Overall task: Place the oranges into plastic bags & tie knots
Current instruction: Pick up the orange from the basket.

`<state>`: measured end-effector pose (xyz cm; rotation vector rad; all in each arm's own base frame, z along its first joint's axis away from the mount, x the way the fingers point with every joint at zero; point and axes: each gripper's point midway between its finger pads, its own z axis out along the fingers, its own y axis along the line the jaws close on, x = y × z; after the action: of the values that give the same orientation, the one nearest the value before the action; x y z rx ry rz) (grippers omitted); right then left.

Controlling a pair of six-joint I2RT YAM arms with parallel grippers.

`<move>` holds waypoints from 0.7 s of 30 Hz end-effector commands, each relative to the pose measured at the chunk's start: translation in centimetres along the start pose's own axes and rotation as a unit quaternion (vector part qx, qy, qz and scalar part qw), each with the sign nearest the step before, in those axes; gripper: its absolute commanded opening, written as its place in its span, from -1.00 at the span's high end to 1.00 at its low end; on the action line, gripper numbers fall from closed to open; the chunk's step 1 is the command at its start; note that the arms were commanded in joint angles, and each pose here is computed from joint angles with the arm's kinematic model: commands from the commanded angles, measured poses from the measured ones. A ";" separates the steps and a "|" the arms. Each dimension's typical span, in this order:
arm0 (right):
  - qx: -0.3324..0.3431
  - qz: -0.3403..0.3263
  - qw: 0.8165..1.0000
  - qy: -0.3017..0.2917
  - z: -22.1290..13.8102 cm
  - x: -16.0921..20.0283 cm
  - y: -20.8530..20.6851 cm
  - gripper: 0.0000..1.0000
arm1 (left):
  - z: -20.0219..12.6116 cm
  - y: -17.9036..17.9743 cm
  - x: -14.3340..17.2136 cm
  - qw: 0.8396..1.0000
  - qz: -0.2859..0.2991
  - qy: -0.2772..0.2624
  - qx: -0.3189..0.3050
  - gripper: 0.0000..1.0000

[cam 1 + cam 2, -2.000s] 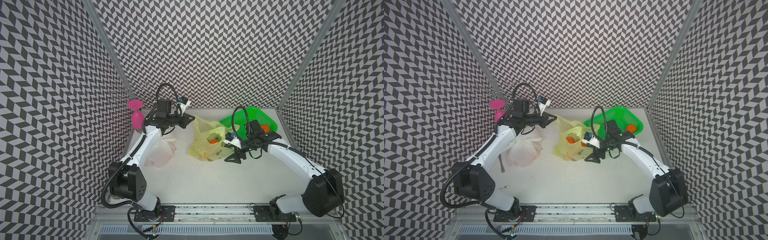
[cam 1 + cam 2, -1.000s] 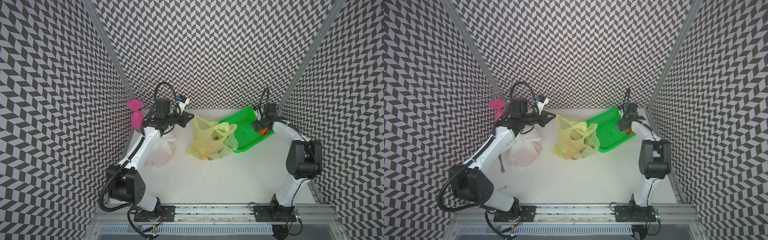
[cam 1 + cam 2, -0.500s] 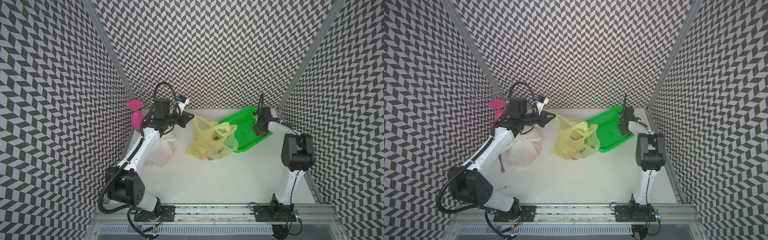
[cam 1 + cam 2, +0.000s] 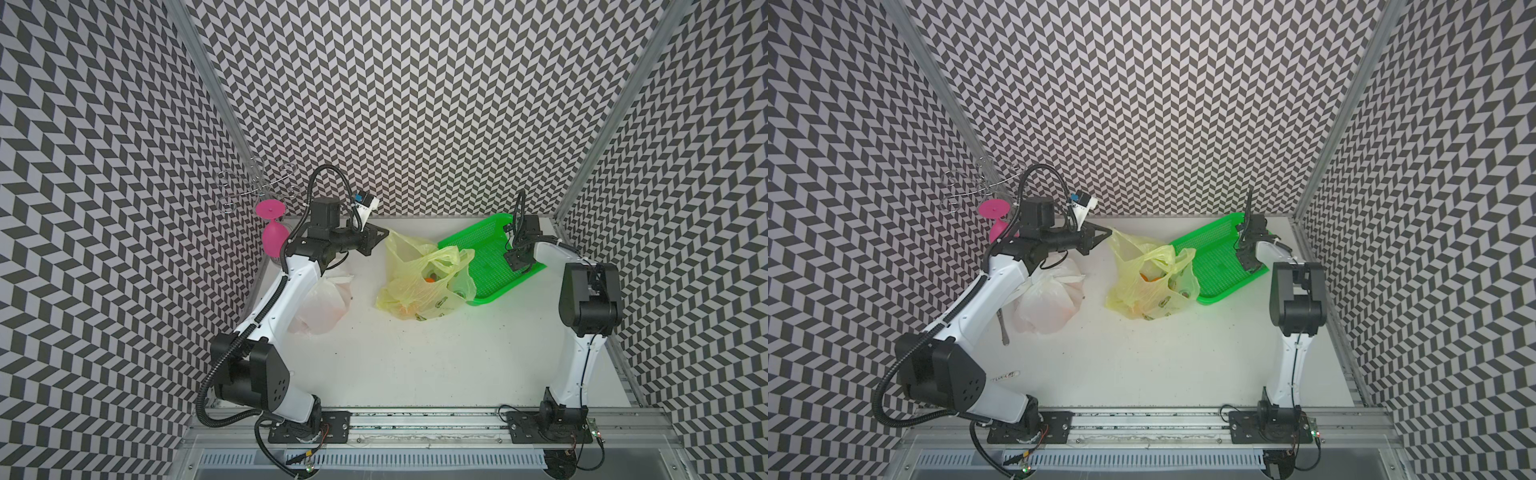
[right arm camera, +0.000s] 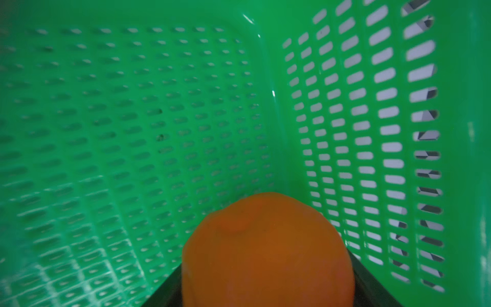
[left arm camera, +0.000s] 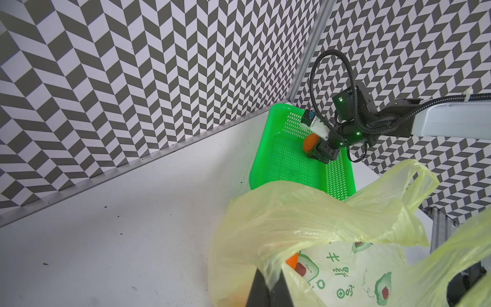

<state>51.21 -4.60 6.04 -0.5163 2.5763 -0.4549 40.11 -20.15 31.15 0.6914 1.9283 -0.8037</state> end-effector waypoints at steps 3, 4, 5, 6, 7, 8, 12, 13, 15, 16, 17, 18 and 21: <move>-0.099 -0.010 0.988 -0.121 -7.0 -3.6 2.1 -0.07 | -0.8 -1.1 -0.7 1.000 0.021 -0.014 0.008 1.00; -0.116 -0.012 0.983 -0.138 -8.4 -3.7 2.7 -0.05 | -0.8 -1.1 -0.7 1.000 0.021 -0.014 0.008 1.00; -0.141 -0.015 0.976 -0.164 -10.4 -3.9 3.4 -0.03 | -0.7 -1.1 -0.5 1.000 0.020 -0.013 0.009 1.00; -0.166 -0.023 0.968 -0.187 -12.5 -3.9 4.3 -0.02 | -0.7 -1.1 -0.4 1.000 0.020 -0.012 0.010 1.00; -0.195 -0.034 0.958 -0.207 -14.2 -3.7 5.3 -0.02 | -0.7 -1.3 -0.4 1.000 0.021 -0.013 0.012 1.00; -0.226 -0.044 0.947 -0.225 -16.3 -3.3 6.5 -0.02 | -0.7 -1.4 -0.4 1.000 0.020 -0.013 0.014 1.00; -0.340 -0.096 0.892 -0.282 -23.5 0.0 11.1 0.00 | -0.9 -2.0 -0.2 0.999 0.026 -0.013 0.026 1.00; -0.363 -0.113 0.876 -0.298 -25.1 0.9 12.1 0.00 | -1.0 -2.2 -0.1 0.999 0.029 -0.012 0.028 1.00; -0.394 -0.141 0.844 -0.335 -28.4 2.5 14.0 -0.01 | -1.0 -2.5 0.1 0.999 0.033 -0.010 0.031 1.00; -0.402 -0.152 0.834 -0.345 -29.6 3.0 14.7 -0.01 | -1.0 -2.6 0.1 0.999 0.035 -0.009 0.034 1.00; -0.410 -0.166 0.825 -0.352 -30.8 3.4 15.7 -0.01 | -1.0 -2.8 0.2 0.999 0.036 -0.007 0.037 1.00; -0.415 -0.178 0.818 -0.356 -31.7 3.5 16.5 -0.01 | -1.0 -2.9 0.2 0.999 0.036 -0.006 0.038 1.00; -0.439 -0.208 0.793 -0.367 -33.8 3.0 19.4 -0.01 | -0.8 -3.3 0.5 0.998 0.037 -0.002 0.047 1.00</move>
<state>28.64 15.64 24.02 -1.1774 1.8703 0.6294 38.31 -21.10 30.79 0.7613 1.9055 -0.8375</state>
